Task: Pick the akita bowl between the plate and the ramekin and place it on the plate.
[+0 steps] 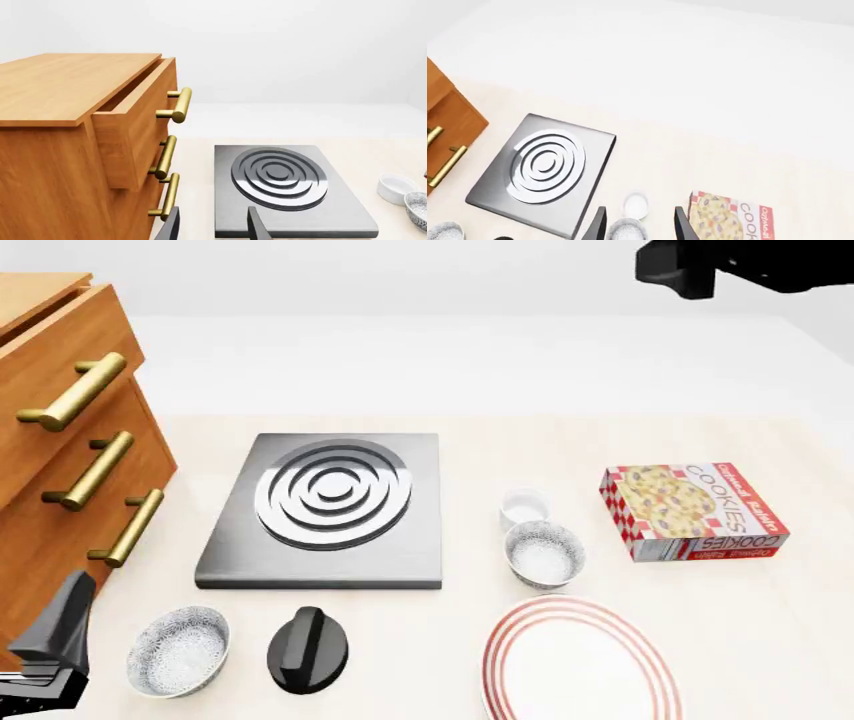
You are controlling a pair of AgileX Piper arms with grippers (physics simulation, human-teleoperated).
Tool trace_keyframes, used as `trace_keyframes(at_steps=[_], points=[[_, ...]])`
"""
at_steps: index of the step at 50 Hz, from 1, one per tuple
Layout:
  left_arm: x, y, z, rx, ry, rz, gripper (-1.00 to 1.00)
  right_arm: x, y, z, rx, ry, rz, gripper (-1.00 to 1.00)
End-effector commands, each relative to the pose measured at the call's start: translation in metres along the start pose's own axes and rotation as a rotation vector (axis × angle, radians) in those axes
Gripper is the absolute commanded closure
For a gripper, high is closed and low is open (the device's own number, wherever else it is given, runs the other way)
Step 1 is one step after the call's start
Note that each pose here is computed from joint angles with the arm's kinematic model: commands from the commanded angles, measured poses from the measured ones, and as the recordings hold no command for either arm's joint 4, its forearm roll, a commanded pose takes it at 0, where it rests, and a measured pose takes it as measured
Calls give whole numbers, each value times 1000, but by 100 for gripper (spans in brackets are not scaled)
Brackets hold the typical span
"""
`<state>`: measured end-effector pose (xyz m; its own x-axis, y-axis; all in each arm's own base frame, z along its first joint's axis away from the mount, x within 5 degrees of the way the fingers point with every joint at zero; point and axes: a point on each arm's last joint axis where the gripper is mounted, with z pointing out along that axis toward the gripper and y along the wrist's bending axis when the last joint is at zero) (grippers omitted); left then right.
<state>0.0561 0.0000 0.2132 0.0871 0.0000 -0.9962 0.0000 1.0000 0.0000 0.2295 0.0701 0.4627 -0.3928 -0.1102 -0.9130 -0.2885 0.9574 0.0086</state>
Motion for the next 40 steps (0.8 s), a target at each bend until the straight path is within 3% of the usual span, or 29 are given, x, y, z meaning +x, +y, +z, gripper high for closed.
trace_keyframes(at_steps=[1,28,40], points=[[0,0,0,0,0,0,-100,12,-7,16,27,81,63,-100],[0,0,0,0,0,0,-100,66,-26,58,106,198,238,-100],[0,0,0,0,0,0,-100,86,-32,82,122,231,263,-100]])
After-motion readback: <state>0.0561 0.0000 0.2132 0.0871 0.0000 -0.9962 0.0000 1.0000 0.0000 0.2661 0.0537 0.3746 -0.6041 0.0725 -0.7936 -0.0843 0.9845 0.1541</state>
